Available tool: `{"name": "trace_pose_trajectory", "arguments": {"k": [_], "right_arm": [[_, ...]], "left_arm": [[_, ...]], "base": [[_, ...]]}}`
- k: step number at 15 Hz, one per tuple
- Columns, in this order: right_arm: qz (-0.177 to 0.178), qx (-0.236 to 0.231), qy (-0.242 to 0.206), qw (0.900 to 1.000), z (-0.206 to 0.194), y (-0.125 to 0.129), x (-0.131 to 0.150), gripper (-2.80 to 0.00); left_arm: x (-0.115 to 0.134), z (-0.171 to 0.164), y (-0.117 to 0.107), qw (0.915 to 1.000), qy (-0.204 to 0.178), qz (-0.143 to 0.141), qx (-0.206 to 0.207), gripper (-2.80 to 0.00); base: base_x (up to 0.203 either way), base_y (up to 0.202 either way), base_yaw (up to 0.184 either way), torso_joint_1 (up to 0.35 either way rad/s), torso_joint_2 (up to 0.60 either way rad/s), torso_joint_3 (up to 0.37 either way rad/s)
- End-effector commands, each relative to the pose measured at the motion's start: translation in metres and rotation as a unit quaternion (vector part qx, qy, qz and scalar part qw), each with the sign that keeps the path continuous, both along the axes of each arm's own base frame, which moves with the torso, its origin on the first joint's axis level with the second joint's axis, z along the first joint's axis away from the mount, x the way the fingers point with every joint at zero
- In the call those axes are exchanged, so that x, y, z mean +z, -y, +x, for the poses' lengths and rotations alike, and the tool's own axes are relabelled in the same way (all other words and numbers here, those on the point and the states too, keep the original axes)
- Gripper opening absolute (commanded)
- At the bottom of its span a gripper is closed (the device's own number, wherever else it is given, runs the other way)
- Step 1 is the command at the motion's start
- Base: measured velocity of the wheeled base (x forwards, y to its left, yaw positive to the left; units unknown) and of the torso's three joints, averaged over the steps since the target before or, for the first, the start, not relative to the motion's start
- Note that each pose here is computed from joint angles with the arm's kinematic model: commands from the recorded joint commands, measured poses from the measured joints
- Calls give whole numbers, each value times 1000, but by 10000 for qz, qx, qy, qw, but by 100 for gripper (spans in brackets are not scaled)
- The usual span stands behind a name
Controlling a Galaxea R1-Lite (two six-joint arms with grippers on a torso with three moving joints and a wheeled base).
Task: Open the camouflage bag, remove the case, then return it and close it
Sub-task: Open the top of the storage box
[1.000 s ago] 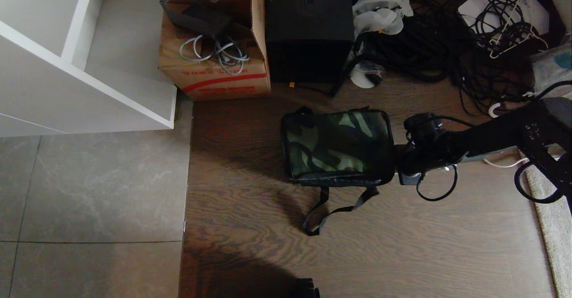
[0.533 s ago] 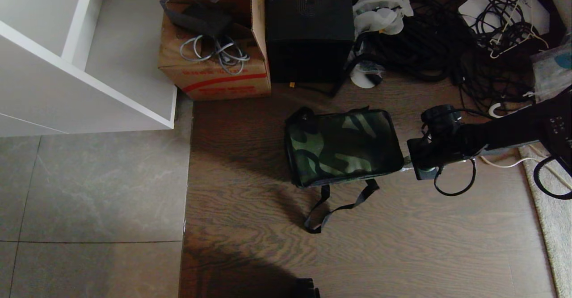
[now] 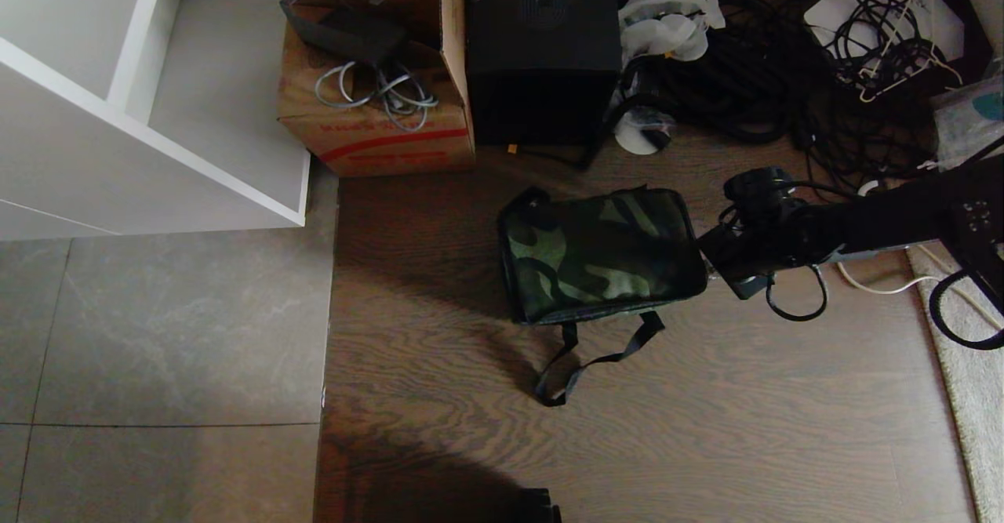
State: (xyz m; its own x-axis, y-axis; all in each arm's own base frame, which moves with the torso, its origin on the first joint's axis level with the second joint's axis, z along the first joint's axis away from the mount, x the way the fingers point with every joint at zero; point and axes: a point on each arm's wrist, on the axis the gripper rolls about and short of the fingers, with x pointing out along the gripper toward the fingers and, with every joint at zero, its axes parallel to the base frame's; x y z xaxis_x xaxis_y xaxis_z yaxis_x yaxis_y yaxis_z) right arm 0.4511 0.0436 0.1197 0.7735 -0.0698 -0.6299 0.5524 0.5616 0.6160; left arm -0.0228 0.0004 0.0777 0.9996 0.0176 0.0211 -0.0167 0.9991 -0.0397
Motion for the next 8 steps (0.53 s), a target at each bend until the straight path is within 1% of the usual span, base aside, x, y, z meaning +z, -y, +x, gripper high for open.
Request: {"name": "trace_pose_trajectory", "arguments": {"k": [1, 2, 4, 6, 8], "right_arm": [[-357, 242, 234, 9988, 6, -22, -5, -280], [-535, 327, 387, 9973, 9, -25, -5, -280], [-1023, 530, 715, 9908, 14, -26, 0, -280], [-1308, 671, 1165, 9822, 20, -27, 7, -280], [-1727, 874, 1235, 9733, 21, -24, 6, -280]], "left_arm": [[-2, 1, 0, 10000, -41, -3, 4, -280], [-3, 1, 0, 10000, -36, -3, 4, -280], [-3, 1, 0, 10000, -44, -3, 4, -280], [-3, 1, 0, 10000, -44, -3, 4, -280], [-2, 1, 0, 10000, -37, -3, 4, -280]], "base": [[0, 0, 0, 0, 0, 0], [0, 0, 0, 0, 0, 0], [0, 0, 0, 0, 0, 0], [0, 0, 0, 0, 0, 0], [0, 0, 0, 0, 0, 0]]}}
